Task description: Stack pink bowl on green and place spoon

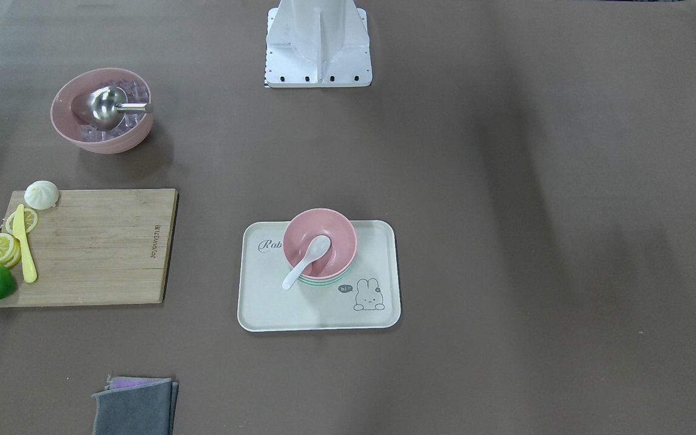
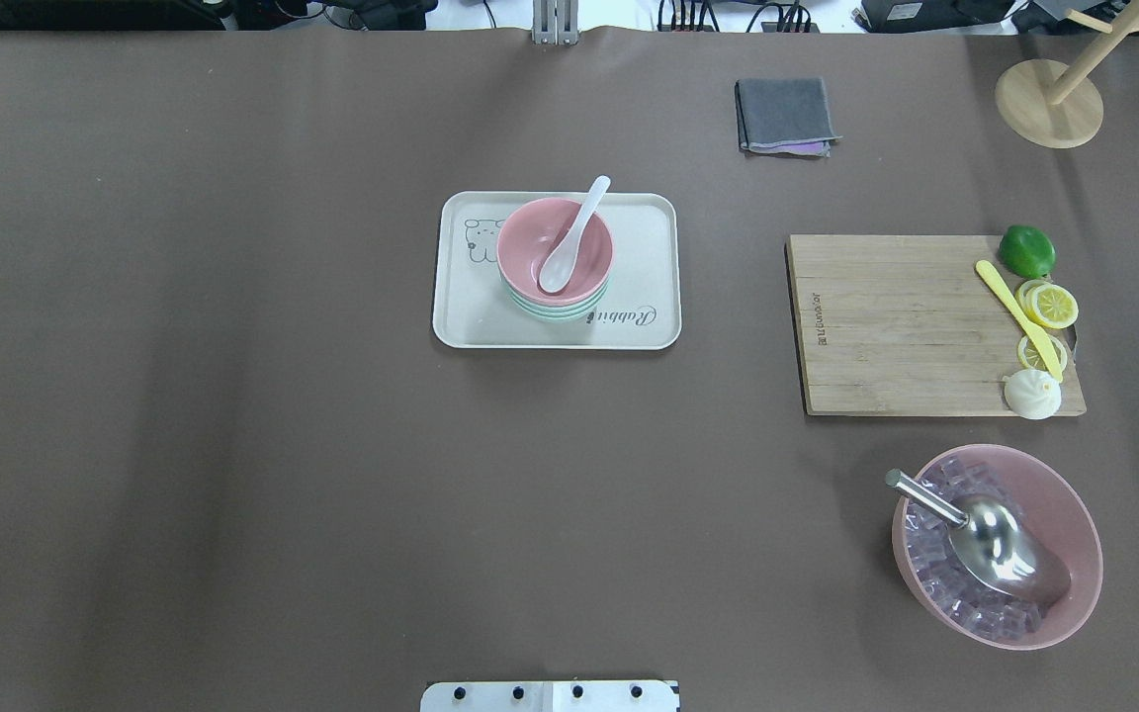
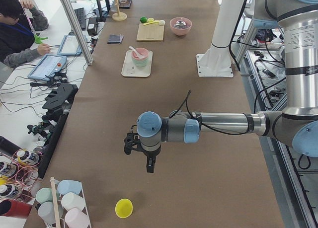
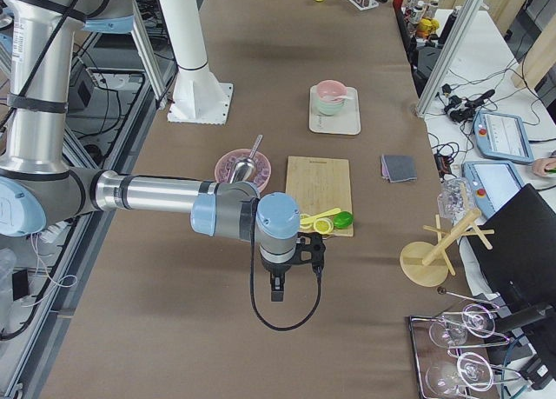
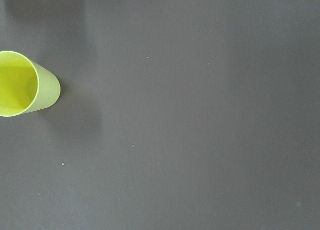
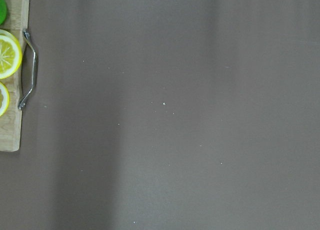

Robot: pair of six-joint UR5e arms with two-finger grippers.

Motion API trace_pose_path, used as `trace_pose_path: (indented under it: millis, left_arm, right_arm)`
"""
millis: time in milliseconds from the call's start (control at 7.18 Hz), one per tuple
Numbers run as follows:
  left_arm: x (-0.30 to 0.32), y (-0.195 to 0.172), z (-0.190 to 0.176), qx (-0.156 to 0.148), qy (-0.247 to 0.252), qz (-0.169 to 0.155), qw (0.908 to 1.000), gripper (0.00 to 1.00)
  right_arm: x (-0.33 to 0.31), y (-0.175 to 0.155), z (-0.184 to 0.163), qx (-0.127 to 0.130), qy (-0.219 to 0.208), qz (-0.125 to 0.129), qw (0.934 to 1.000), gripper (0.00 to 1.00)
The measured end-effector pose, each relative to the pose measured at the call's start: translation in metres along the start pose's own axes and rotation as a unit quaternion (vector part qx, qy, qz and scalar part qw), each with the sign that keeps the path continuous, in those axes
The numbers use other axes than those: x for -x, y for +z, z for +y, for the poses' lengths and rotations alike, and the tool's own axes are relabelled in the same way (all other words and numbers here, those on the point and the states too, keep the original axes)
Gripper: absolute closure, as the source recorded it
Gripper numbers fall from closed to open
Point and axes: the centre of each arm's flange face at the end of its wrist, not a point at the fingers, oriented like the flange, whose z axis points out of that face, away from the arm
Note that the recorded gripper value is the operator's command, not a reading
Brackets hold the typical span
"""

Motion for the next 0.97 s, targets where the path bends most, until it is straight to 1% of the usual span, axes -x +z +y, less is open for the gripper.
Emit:
trace_pose_path:
  millis: [418,975]
  left_arm:
    - [0.0002,-0.0001,0.0002,0.000,-0.002,0.001,1.0000,0.02]
    - [-0.0016,-0.0012,-0.0014,-0.002,0.000,0.001,1.0000,0.02]
  right_arm:
    - [0.0023,-0.0023,-0.0035,-0.003,-0.003,-0.003,1.0000,0.00]
    - [0.0025,-0.0008,-0.0041,-0.001,-0.003,-0.004,1.0000,0.00]
